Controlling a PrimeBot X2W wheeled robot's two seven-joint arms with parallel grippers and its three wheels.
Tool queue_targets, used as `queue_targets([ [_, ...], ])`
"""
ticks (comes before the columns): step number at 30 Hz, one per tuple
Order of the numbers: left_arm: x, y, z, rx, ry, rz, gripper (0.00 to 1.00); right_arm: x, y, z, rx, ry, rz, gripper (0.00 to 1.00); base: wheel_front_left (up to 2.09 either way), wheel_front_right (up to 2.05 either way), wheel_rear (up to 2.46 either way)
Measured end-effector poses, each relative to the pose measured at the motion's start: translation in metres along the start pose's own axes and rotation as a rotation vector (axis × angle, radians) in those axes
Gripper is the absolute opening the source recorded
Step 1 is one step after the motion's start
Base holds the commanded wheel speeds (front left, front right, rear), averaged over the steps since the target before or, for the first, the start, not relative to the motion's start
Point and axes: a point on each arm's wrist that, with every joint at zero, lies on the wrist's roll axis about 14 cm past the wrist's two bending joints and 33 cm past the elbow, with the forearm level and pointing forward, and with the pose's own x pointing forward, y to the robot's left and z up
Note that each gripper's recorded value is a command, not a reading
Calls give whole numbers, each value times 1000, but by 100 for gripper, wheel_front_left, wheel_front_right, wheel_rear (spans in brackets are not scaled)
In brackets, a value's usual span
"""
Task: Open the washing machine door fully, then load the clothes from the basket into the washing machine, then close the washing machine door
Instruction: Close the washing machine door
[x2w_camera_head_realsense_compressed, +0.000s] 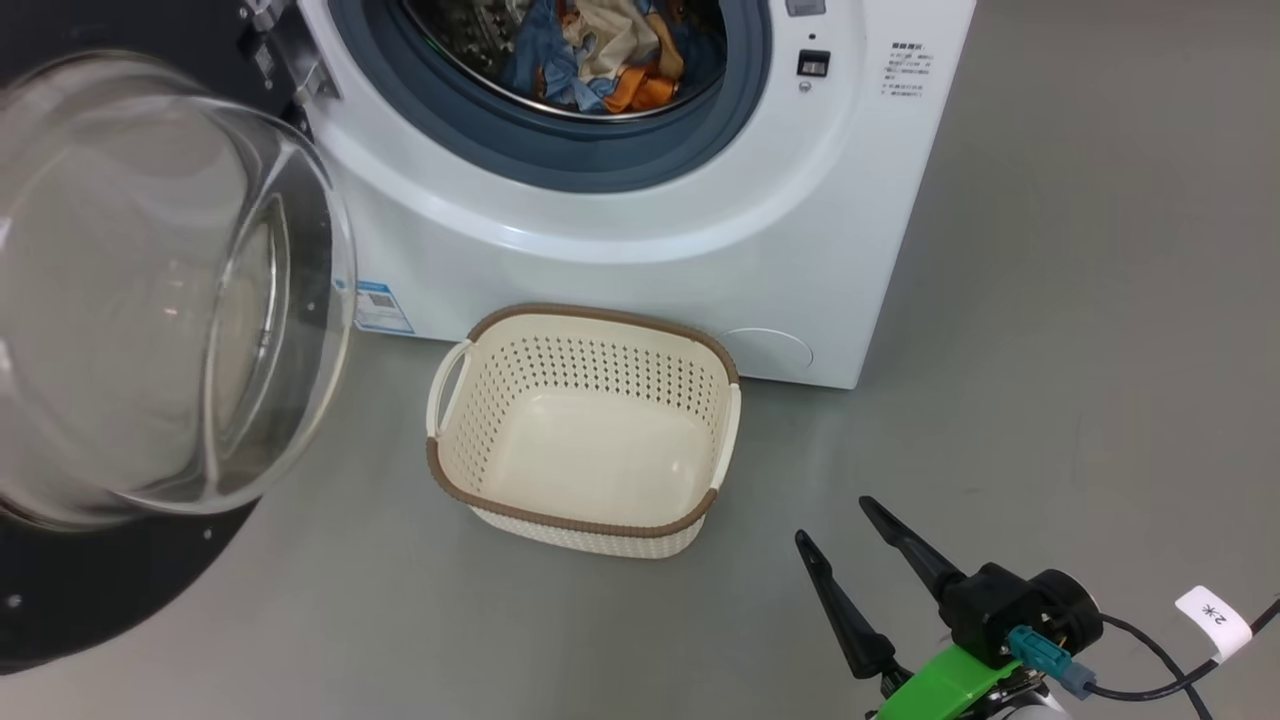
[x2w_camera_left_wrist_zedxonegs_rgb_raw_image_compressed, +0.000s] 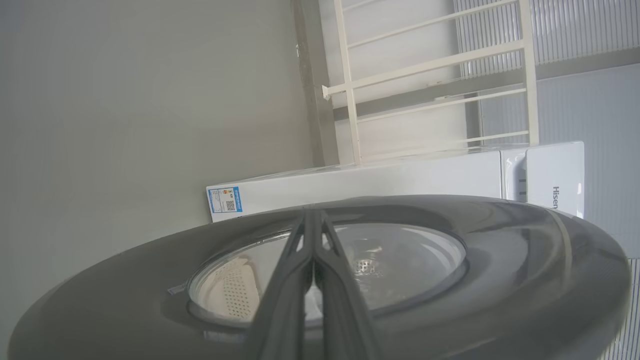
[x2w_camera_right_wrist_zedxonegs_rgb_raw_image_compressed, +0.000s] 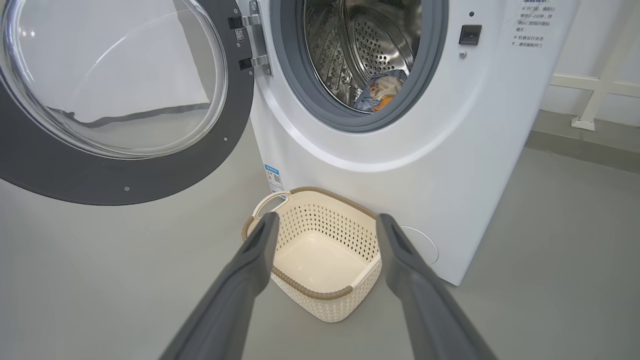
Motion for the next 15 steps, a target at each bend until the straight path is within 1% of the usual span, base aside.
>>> queue_targets([
  [15, -28, 0, -44, 34, 187, -104, 0, -9, 12, 13, -6, -24, -2, 100, 0, 0, 0],
])
